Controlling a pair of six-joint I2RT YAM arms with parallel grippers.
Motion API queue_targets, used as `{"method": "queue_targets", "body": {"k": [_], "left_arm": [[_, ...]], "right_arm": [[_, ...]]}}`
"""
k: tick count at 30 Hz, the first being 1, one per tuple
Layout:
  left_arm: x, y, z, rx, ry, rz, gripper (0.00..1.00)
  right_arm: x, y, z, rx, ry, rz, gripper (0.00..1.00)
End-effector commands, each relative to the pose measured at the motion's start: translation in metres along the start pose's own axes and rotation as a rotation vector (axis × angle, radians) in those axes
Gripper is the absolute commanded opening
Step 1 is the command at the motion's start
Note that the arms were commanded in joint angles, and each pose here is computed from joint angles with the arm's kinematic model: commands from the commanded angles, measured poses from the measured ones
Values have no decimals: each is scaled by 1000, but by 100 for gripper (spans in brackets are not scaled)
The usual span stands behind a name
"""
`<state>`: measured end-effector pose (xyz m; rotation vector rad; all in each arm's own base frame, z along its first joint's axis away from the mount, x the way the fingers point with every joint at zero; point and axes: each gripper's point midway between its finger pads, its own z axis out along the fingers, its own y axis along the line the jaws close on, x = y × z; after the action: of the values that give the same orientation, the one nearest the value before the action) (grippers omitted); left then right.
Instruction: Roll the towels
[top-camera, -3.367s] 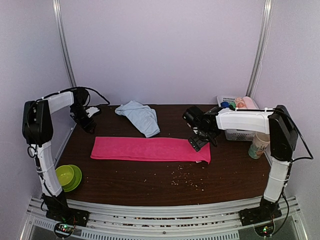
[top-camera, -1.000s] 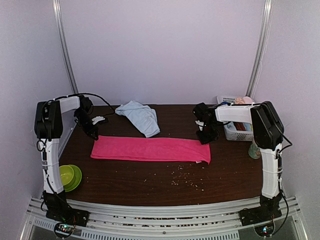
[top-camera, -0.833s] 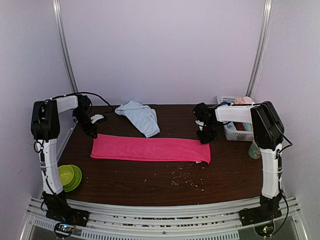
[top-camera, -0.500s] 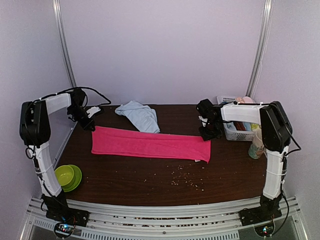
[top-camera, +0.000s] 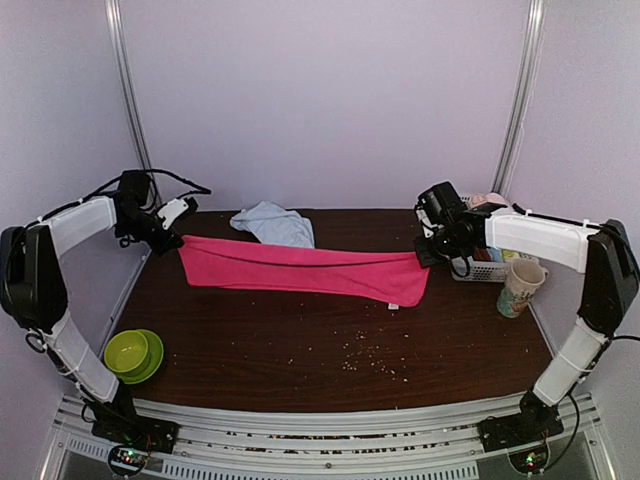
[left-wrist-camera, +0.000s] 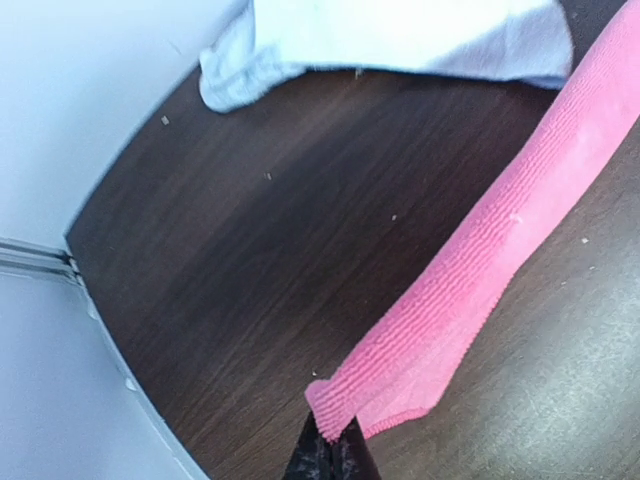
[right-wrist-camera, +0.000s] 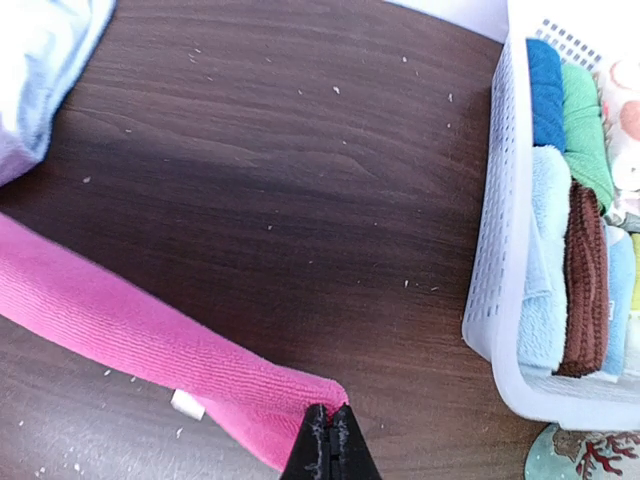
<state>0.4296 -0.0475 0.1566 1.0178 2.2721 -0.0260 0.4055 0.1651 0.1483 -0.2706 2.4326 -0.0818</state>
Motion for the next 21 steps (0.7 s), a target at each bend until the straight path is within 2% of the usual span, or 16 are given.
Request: {"method": "queue_targets", "body": {"k": [1, 9, 14, 18, 21], "left_arm": [[-21, -5, -35, -67, -159, 62, 0], [4, -62, -74, -55, -258, 117, 0], [13, -93, -114, -97, -353, 123, 0], [24, -108, -128, -108, -371, 85, 0], [36, -102, -108, -81, -284, 18, 0]], "right_arm": [[-6, 1, -37, 4, -115, -26, 0], [15, 11, -114, -61, -274, -31, 0], [41, 15, -147, -58, -327, -25, 0], [55, 7, -152, -57, -351, 57, 0], [56, 0, -137, 43, -296, 47, 0]]}}
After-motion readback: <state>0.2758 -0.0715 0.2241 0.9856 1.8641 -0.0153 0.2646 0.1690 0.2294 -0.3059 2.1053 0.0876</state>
